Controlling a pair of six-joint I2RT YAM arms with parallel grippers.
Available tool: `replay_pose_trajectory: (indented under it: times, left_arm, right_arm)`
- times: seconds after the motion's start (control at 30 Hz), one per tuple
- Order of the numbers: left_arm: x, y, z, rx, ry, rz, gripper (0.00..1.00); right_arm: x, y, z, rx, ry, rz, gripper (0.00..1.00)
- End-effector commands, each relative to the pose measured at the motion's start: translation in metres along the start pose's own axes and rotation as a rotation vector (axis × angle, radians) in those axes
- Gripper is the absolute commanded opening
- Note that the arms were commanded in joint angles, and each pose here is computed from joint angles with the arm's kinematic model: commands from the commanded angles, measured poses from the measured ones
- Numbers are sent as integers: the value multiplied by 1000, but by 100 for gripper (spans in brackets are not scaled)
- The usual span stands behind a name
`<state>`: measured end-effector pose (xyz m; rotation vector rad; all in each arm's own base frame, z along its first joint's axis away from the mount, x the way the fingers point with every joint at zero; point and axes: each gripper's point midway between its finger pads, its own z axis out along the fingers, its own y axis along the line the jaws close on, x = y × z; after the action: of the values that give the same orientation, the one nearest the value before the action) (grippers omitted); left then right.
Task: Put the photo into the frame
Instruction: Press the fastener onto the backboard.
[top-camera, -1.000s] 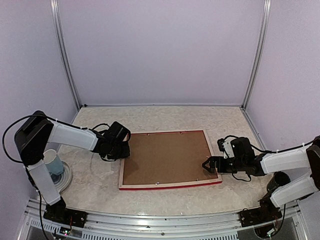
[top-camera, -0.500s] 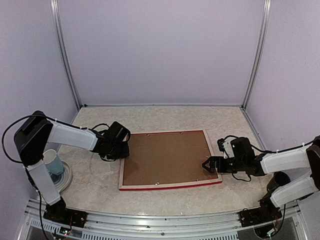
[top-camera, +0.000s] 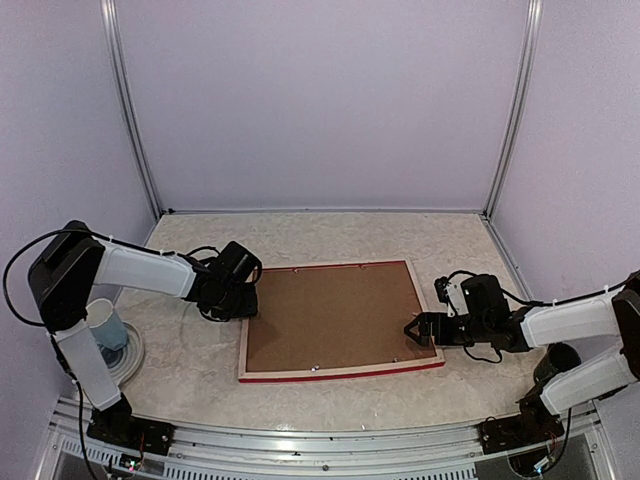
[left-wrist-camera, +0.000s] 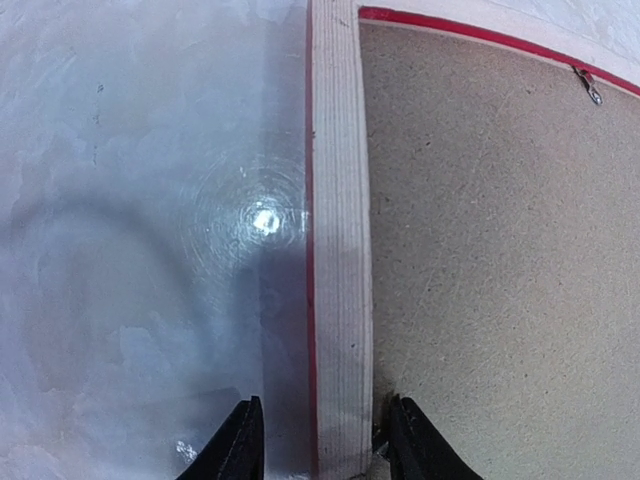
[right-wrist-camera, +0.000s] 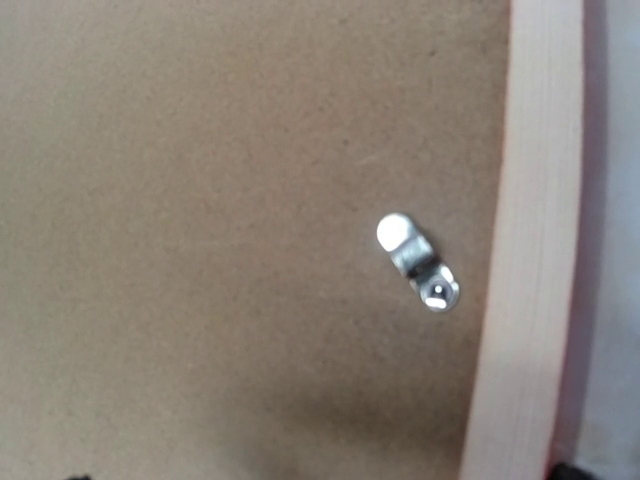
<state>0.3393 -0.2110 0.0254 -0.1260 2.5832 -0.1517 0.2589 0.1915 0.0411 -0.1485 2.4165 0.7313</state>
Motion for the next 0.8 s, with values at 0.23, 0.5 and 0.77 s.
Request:
replay_pose_trajectory:
  times: [0.23, 0.5, 0.77]
  left_arm:
    - [14, -7, 6, 11, 48, 36, 40]
    - [23, -9, 8, 18, 71, 41, 31]
    - [27, -7, 3, 26, 74, 37, 24]
  right_arm:
    - [23, -8, 6, 20, 67, 7, 99]
    - [25, -9, 8, 21, 74, 9, 99]
    - [22, -9, 8, 24, 75, 4, 99]
